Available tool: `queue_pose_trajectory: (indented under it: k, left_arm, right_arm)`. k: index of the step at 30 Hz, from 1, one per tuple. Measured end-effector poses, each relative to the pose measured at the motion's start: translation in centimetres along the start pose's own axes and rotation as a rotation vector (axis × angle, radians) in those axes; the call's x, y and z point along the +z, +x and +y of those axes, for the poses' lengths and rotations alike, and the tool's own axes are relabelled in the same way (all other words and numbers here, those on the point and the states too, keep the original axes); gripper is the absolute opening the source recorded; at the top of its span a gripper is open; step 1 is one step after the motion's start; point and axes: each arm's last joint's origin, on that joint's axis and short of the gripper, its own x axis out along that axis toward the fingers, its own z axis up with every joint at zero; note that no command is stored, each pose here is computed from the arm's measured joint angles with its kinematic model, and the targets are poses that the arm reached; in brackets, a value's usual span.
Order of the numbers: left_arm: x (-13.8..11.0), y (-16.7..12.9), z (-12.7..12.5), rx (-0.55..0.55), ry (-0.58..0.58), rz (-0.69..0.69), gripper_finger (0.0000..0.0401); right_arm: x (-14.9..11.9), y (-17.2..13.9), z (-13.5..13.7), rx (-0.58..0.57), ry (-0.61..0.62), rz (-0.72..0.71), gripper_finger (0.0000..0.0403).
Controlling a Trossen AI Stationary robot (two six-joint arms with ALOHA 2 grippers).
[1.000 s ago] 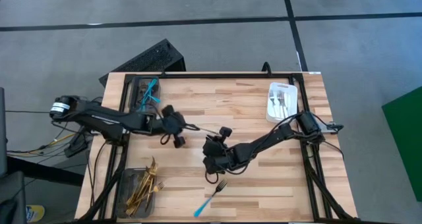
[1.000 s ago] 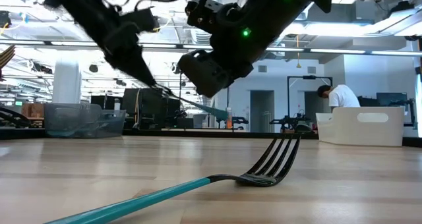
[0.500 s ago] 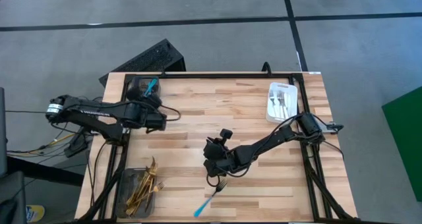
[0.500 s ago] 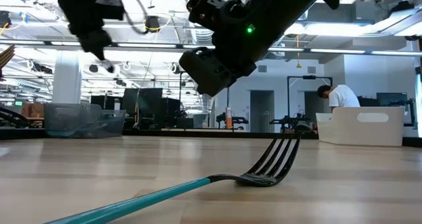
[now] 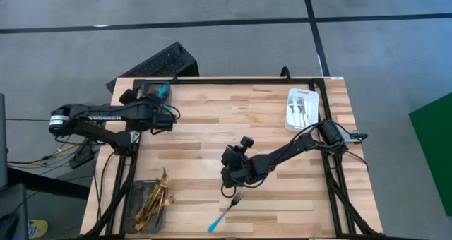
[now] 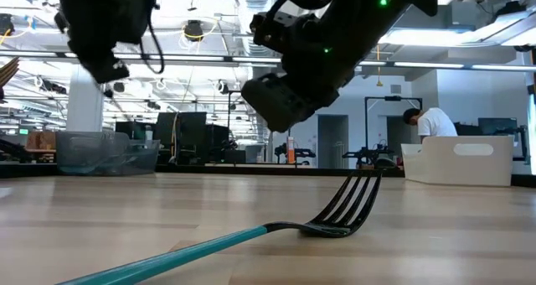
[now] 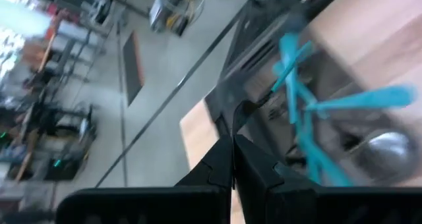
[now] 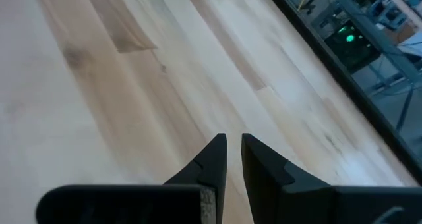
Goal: Sort silverware by color (type)
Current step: Put the blue fork into the top black bin
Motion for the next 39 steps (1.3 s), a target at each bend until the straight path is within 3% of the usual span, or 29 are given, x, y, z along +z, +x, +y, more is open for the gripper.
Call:
queue_pose_trajectory:
  k: [4,8,11,15,20,27,34,39]
  left_arm:
    - [-0.8,1.8,-0.2,0.053,-0.017,0.084,0.0]
    - [-0.3,2.5,-0.4,0.051,-0.04,0.081,0.0005]
    - [-0.1,2.6,-0.7,0.034,-0.032,0.066,0.0026]
    - [-0.1,2.6,-0.8,0.003,-0.034,0.088,0.0073]
    - [-0.3,2.4,-1.0,-0.054,-0.039,0.132,0.0127]
    - [-0.2,0.3,-2.4,-0.189,-0.06,-0.014,0.0153]
    - [0.1,-2.8,-3.4,-0.43,-0.003,-0.226,0.0154]
    - [0.0,-4.4,-3.4,-0.534,-0.019,-0.316,0.0154]
  right_arm:
    - [0.0,-0.1,0.1,0.002,0.013,-0.002,0.0073]
    - [-0.2,0.2,0.3,0.0,0.007,0.001,0.0073]
    - [-0.2,0.5,0.1,0.001,0.013,0.009,0.0073]
    - [-0.3,0.6,0.3,0.084,0.0,0.058,0.0073]
    - [-0.9,0.2,0.9,0.314,-0.234,0.16,0.0073]
    - [0.2,-2.2,0.2,0.441,-0.347,0.127,0.0073]
    - [1.5,-4.0,0.2,0.971,-0.426,0.117,0.0068]
    - [1.0,-4.1,1.4,1.106,-0.452,0.104,0.0066]
